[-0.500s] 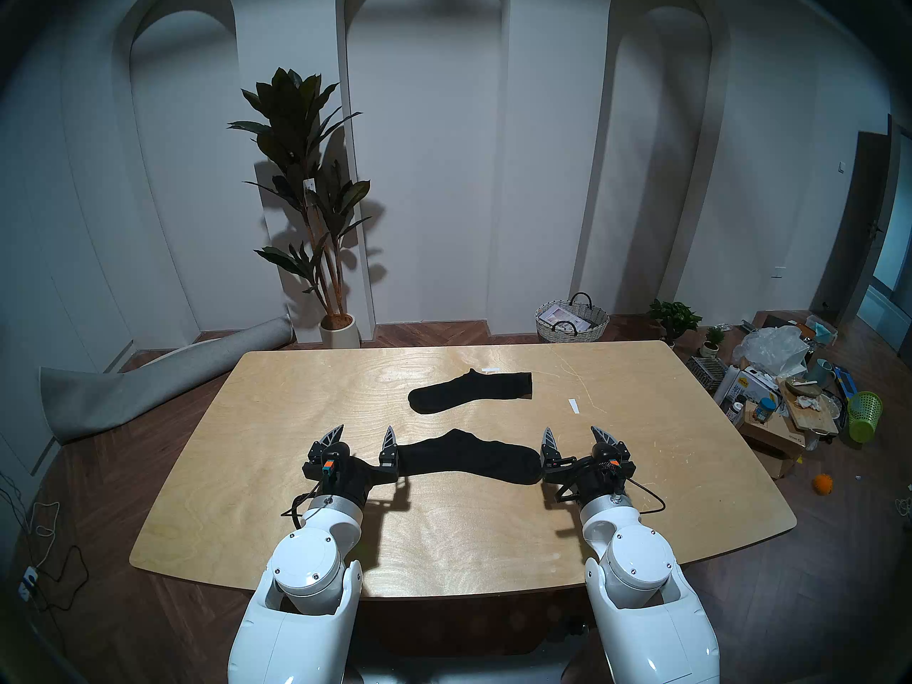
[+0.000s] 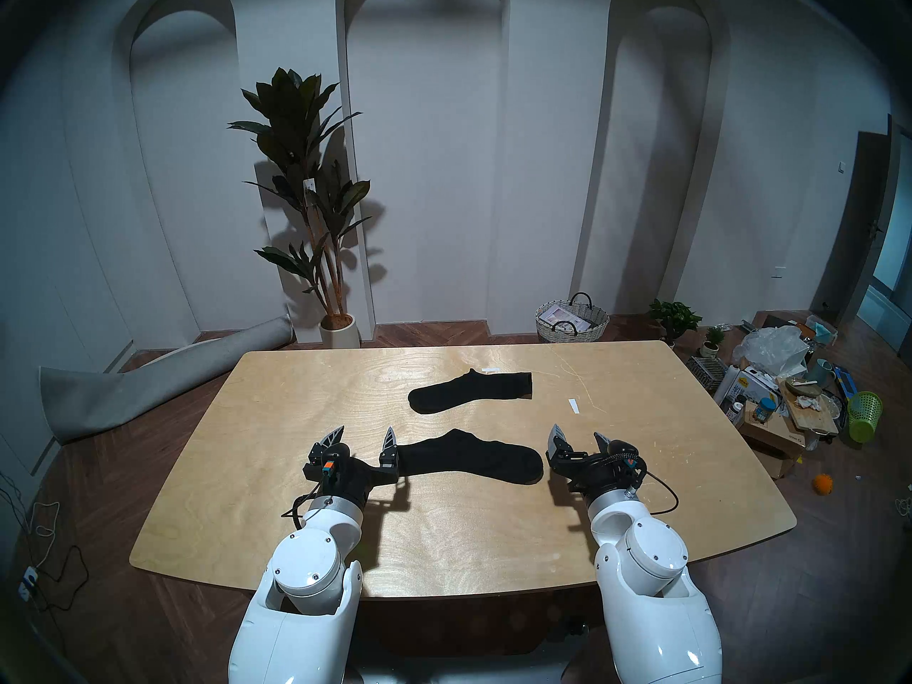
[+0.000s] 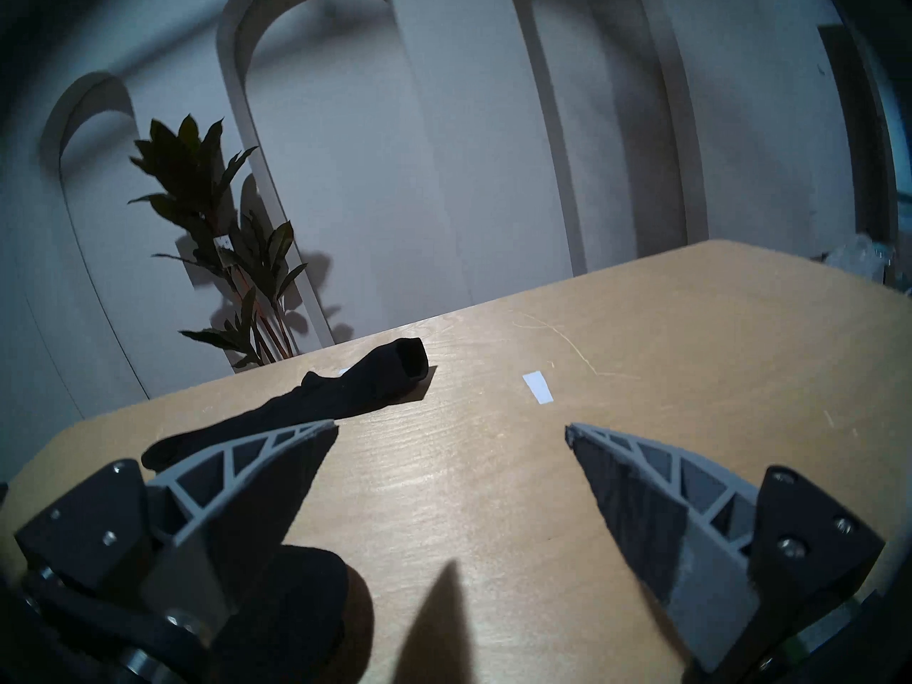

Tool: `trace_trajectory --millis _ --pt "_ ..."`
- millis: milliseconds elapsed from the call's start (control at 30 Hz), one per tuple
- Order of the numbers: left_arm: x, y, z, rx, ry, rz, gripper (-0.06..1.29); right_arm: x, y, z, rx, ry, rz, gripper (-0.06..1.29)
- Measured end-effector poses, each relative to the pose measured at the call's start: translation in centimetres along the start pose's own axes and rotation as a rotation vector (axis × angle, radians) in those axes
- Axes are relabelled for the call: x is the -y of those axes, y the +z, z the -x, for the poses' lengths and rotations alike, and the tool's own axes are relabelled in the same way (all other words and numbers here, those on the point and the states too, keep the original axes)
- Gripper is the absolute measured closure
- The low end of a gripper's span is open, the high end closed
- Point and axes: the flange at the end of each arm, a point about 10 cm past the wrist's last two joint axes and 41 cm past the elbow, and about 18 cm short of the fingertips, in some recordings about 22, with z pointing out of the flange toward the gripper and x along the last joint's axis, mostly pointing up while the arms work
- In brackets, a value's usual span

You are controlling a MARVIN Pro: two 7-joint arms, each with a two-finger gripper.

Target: Fold socks in half once and place them neatly on the table

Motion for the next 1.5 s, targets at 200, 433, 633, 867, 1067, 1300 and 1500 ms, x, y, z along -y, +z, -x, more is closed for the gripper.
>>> trace_trajectory --millis 200,433,633,867,1067,1300,1500 --pt "-0.1 0.1 -0.4 -0.011 -0.015 0.006 -0.01 1.1 0.5 -1.2 0.030 0.208 -0.053 -0.02" --pt "0.0 0.2 -1.3 -0.036 -0.043 0.013 -0.01 4.4 0.5 -3.2 0.056 0.337 -0.204 -0.02" --pt "0.6 0.0 -2.4 -0.066 -0.059 0.010 -0.01 5.4 0.2 -4.8 0.036 0.261 -0.297 -0.02" --pt "1.0 0.0 -2.8 -0.075 -0.060 0.012 -0.01 5.0 0.2 -5.1 0.058 0.276 -0.284 -0.02" --pt "1.1 0.0 -2.7 -0.072 -0.064 0.013 -0.01 5.4 0.5 -4.7 0.116 0.484 -0.263 -0.02" --pt "1.1 0.0 -2.6 -0.069 -0.069 0.015 -0.01 5.8 1.0 -4.6 0.157 0.668 -0.259 -0.02" --pt "1.1 0.0 -2.5 -0.068 -0.074 0.015 -0.01 5.8 1.4 -4.7 0.187 0.809 -0.239 -0.02"
